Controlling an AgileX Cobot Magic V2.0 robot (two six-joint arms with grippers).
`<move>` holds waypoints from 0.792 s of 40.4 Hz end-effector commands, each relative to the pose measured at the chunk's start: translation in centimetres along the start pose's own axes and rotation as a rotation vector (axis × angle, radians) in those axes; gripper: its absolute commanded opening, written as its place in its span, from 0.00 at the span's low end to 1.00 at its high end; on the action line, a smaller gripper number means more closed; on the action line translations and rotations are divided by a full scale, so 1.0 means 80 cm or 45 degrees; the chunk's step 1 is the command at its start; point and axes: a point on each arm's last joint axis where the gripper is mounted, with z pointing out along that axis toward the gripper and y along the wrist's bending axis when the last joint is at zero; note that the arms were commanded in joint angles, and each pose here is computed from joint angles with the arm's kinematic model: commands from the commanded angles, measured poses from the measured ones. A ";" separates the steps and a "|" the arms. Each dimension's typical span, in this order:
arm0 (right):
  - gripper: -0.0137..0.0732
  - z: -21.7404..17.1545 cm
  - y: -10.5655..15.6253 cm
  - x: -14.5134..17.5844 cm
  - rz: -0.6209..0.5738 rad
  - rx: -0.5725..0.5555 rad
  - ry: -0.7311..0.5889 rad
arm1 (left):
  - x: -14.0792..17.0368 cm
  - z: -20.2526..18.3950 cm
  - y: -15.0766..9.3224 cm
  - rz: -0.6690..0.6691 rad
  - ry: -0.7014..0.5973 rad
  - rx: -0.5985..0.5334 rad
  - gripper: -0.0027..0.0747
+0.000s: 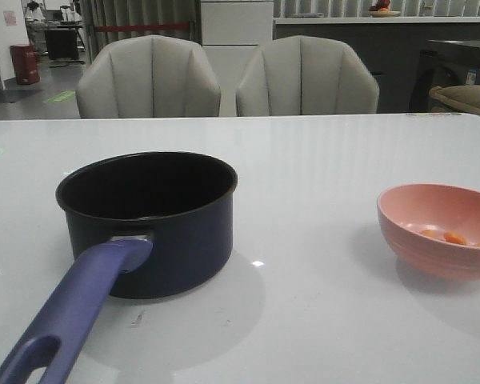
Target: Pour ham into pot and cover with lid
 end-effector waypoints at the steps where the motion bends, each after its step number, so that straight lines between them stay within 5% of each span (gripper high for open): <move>1: 0.33 -0.003 0.001 -0.014 -0.025 -0.002 -0.145 | -0.015 -0.004 -0.002 -0.009 -0.110 0.024 0.30; 14: 0.33 -0.003 0.001 -0.014 -0.025 -0.002 -0.145 | -0.014 0.031 -0.002 -0.022 0.001 0.018 0.33; 25: 0.33 -0.003 0.001 -0.014 -0.025 -0.002 -0.145 | -0.013 0.032 -0.002 -0.022 0.014 0.017 0.77; 32: 0.33 -0.003 0.001 -0.014 -0.025 -0.002 -0.145 | -0.022 0.015 -0.003 0.055 0.021 0.008 0.74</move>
